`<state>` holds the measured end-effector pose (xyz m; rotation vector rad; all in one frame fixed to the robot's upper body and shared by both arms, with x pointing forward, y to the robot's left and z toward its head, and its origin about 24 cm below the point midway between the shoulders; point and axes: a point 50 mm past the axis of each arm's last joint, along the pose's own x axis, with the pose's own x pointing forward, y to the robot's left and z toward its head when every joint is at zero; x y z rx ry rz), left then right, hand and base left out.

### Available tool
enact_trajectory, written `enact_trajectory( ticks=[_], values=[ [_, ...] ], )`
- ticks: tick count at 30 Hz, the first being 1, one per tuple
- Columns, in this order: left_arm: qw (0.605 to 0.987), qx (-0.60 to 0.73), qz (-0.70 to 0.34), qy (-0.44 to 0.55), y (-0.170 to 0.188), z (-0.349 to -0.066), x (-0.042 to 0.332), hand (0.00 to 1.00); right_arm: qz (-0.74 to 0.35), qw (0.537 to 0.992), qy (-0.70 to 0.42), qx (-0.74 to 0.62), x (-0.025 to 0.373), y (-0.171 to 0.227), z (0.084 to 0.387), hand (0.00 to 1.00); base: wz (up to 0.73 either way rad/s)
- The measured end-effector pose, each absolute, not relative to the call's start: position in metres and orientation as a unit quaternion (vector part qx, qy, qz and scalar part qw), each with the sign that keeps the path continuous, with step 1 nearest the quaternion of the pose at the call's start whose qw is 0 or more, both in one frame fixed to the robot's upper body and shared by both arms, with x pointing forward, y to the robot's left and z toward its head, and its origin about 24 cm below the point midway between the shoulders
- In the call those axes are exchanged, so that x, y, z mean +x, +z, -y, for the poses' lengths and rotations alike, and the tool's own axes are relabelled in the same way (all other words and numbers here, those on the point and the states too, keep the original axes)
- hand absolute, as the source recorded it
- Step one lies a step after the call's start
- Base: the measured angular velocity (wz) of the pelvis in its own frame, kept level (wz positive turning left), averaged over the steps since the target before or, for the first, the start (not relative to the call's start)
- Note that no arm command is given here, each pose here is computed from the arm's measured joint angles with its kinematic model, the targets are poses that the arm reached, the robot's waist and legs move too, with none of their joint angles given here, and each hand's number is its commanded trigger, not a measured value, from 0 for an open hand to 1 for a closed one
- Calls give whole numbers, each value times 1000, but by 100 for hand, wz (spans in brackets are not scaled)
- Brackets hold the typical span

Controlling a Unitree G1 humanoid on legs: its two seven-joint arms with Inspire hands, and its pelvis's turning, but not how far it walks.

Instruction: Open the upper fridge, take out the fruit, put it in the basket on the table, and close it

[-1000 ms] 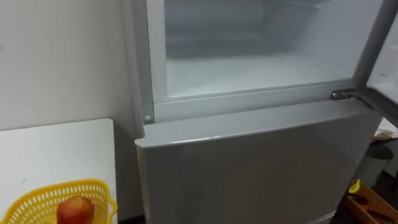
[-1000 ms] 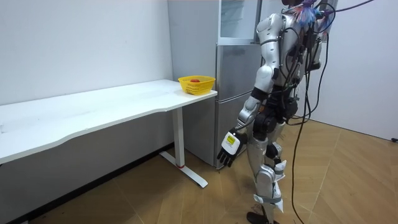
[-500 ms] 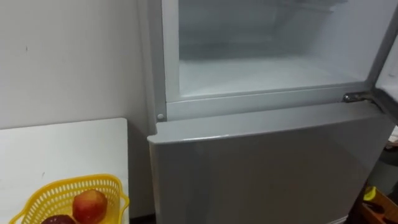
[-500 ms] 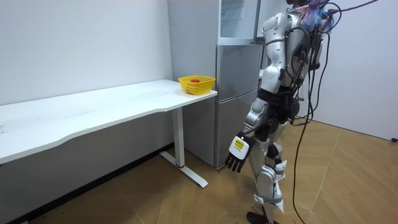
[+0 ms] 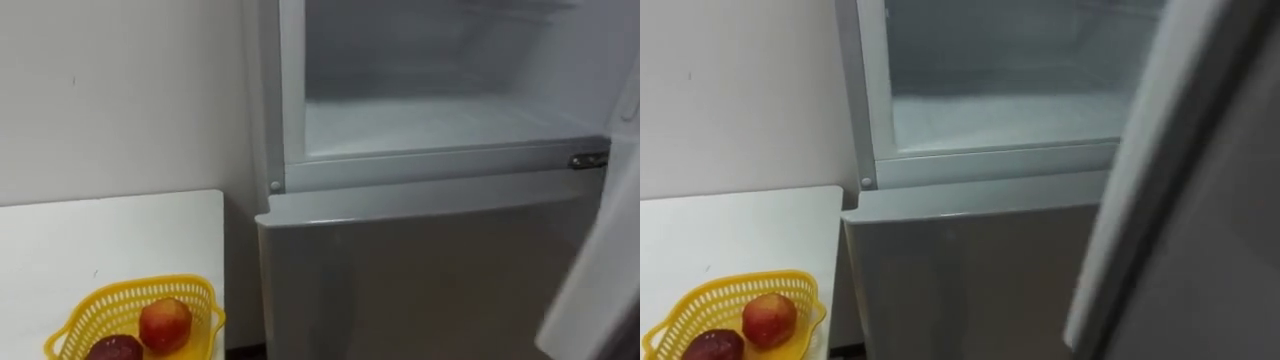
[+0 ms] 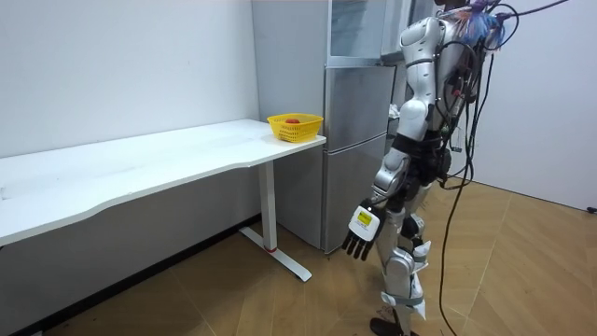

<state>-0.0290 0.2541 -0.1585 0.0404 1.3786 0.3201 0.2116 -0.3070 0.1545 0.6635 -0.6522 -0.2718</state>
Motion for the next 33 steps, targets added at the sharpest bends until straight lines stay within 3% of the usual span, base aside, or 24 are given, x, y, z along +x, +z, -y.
enact_trajectory(
  ticks=[14,33],
  values=[
    [755,20,-642,131,-159,-253,-29,0,274,918,-62,278,222,152,290,0,7],
    [753,36,-645,127,-158,-256,-26,0,247,926,-31,283,230,137,282,0,0]
  ],
)
